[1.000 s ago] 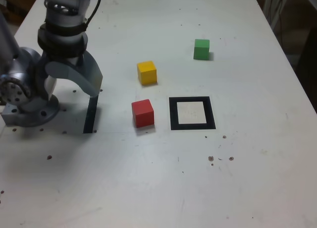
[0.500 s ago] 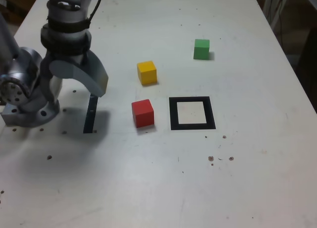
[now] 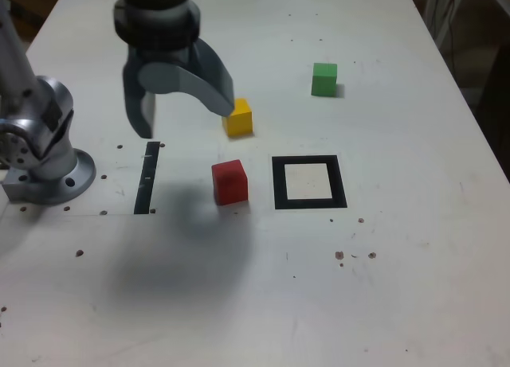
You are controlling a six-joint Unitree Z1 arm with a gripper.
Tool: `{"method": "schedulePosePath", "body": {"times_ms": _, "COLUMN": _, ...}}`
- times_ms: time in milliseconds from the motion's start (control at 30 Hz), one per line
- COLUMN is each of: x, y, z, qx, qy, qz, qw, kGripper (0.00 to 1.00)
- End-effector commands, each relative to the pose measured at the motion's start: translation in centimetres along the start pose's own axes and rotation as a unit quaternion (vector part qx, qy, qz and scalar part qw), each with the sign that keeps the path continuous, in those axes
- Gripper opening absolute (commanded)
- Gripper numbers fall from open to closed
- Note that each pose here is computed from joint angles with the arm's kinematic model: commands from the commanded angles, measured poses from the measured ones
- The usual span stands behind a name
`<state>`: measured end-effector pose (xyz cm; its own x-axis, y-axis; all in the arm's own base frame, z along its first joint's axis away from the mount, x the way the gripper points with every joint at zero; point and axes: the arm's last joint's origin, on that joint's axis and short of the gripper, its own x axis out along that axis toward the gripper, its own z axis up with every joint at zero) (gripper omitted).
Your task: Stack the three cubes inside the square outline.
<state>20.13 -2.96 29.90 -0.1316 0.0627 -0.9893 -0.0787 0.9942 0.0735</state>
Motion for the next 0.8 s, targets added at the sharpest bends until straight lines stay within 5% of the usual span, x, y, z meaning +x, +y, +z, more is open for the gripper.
{"method": "schedulePosePath", "body": {"times_ms": 0, "x": 0.1, "y": -0.9, "z": 1.2, "qx": -0.001, "qy": 0.009, "qz": 0.005, "qw": 0.9999, "kGripper": 0.98}}
{"method": "schedulePosePath", "body": {"times_ms": 467, "x": 3.4, "y": -4.4, "z": 5.8, "qx": -0.009, "qy": 0.047, "qz": 0.015, "qw": 0.9987, "kGripper": 0.98}}
{"method": "schedulePosePath", "body": {"times_ms": 767, "x": 7.1, "y": -3.7, "z": 7.7, "qx": -0.011, "qy": 0.066, "qz": 0.003, "qw": 0.9978, "kGripper": 0.94}}
